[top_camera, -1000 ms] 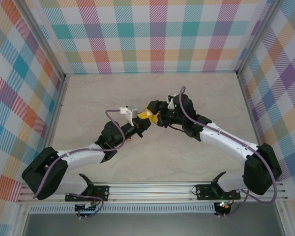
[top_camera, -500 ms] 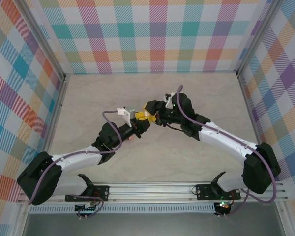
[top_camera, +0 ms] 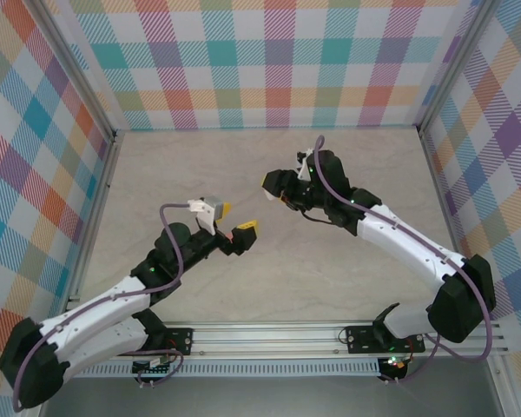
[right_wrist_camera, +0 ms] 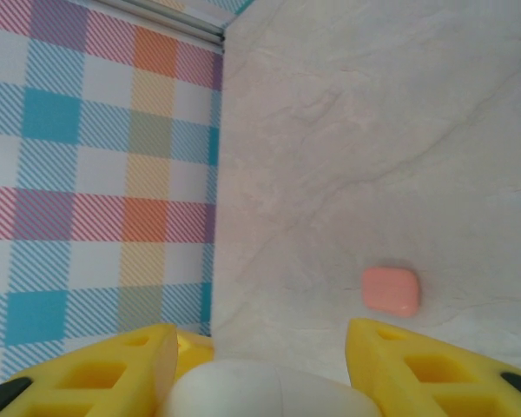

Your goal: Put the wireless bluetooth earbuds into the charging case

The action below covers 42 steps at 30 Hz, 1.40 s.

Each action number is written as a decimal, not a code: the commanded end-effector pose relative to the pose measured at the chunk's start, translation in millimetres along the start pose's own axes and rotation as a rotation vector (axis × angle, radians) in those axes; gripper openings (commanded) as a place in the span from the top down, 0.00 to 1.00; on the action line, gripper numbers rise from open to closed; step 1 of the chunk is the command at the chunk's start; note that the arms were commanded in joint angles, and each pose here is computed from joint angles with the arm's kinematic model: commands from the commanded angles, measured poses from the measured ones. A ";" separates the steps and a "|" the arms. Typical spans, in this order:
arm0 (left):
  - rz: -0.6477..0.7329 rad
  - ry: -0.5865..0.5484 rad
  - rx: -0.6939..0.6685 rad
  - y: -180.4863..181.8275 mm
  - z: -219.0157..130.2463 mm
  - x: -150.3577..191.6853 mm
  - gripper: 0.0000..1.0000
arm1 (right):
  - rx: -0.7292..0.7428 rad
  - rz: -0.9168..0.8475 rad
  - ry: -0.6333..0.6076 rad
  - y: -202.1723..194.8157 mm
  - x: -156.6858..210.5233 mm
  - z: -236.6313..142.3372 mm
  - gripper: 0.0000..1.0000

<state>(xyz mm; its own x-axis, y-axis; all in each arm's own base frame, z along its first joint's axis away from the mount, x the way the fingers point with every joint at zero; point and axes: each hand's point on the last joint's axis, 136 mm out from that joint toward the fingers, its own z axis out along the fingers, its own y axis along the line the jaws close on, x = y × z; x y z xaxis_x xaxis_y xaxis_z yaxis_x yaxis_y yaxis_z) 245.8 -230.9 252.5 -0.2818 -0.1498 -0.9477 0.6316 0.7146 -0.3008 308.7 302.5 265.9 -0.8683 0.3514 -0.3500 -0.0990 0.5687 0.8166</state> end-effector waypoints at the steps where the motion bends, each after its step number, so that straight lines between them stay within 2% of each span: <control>1: 0.020 0.149 -0.216 37.0 -24.5 29.5 0.00 | 0.143 -0.099 0.084 -33.9 12.1 8.3 0.62; 5: -0.025 0.189 -0.349 58.9 -49.0 38.9 0.00 | 0.213 -0.103 0.201 -62.8 30.3 33.1 0.62; 14: -0.082 0.279 -0.538 86.3 -78.1 56.4 0.00 | 0.447 -0.137 0.494 -147.4 77.9 85.1 0.64; 16: -0.093 0.277 -0.555 89.9 -80.5 61.0 0.00 | 0.475 -0.153 0.539 -154.1 83.1 90.3 0.64; 20: -0.108 0.262 -0.573 97.5 -80.1 74.3 0.00 | 0.530 -0.197 0.555 -162.9 80.4 94.1 0.59; 24: -0.099 0.264 -0.593 101.0 -81.7 73.6 0.00 | 0.564 -0.213 0.563 -170.9 79.5 95.8 0.54; 34: -0.097 0.257 -0.608 104.1 -88.6 73.1 0.00 | 0.651 -0.244 0.673 -199.3 99.7 106.1 0.54; 42: -0.089 0.251 -0.611 103.4 -94.5 66.5 0.00 | 0.689 -0.277 0.714 -205.7 104.5 109.1 0.42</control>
<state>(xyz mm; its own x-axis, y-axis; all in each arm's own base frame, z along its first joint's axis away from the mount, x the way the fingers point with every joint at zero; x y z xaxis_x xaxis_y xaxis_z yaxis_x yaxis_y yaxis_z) 225.3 -110.6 169.9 -0.5175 -0.1196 -0.8473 0.1227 0.9696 -0.2118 304.3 310.6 24.8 -0.9764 -0.2156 -0.0131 -0.2108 0.9382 0.2746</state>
